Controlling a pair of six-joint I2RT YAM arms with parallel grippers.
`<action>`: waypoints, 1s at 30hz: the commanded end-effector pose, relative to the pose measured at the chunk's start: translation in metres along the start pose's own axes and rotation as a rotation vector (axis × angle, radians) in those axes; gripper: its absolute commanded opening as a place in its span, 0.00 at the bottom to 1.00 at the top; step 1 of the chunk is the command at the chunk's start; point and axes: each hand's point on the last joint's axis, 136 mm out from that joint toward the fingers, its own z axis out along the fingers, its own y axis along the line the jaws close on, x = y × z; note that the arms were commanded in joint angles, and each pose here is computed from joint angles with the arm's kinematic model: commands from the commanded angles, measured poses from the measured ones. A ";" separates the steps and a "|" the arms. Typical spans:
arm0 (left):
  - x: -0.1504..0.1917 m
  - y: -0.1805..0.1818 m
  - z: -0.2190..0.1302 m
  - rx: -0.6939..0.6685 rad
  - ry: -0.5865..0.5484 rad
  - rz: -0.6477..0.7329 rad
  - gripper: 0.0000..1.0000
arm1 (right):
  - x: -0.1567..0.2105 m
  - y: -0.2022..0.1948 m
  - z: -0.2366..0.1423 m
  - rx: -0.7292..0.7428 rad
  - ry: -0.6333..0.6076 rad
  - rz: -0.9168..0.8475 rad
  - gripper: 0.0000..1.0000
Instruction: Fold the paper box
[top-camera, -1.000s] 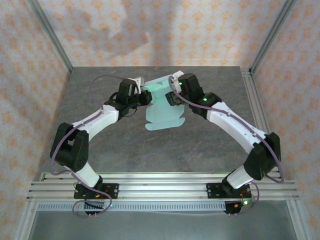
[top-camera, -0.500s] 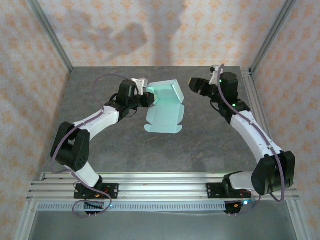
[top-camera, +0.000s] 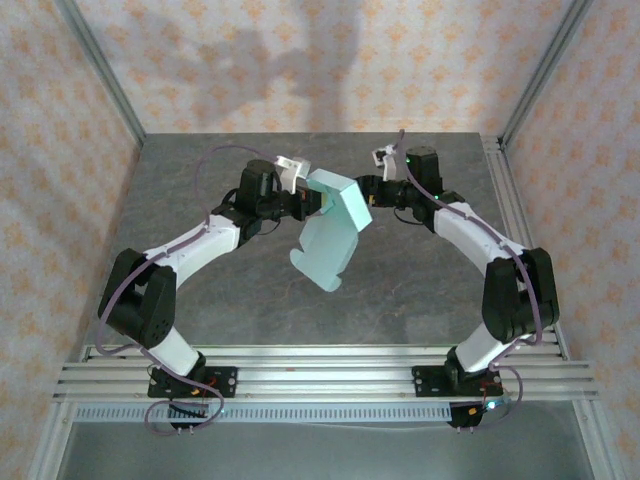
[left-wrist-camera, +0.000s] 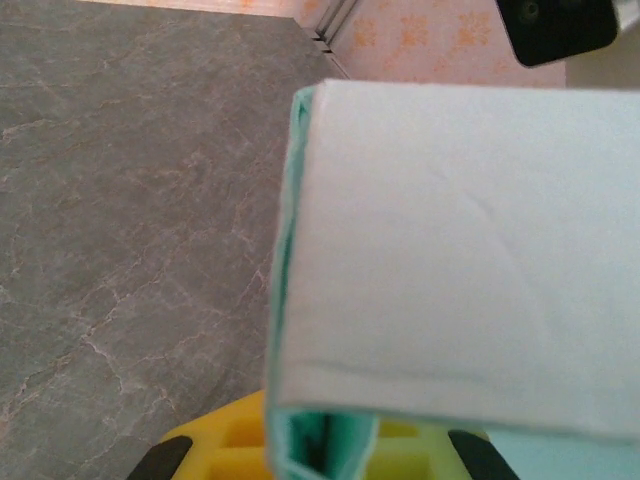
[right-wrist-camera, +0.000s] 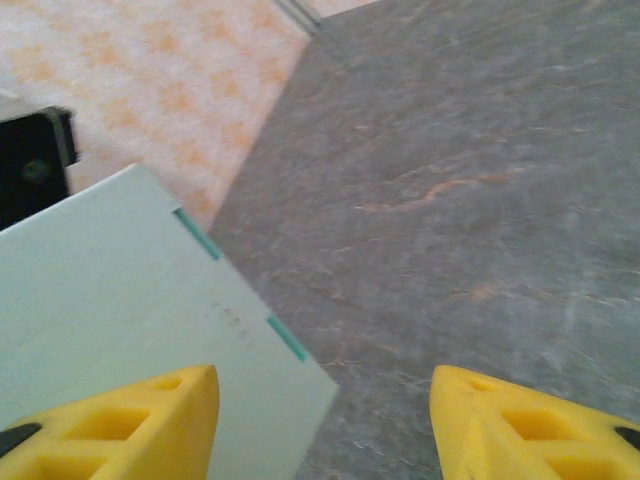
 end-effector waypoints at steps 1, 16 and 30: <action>-0.021 -0.008 -0.001 0.006 -0.048 0.011 0.00 | -0.001 0.034 0.002 -0.153 0.008 -0.105 0.58; -0.028 -0.002 0.011 -0.007 -0.046 -0.029 0.00 | 0.023 0.057 0.010 -0.184 0.111 -0.187 0.60; -0.017 0.007 0.008 -0.061 0.003 0.019 0.00 | -0.003 0.024 -0.001 -0.002 0.014 -0.177 0.66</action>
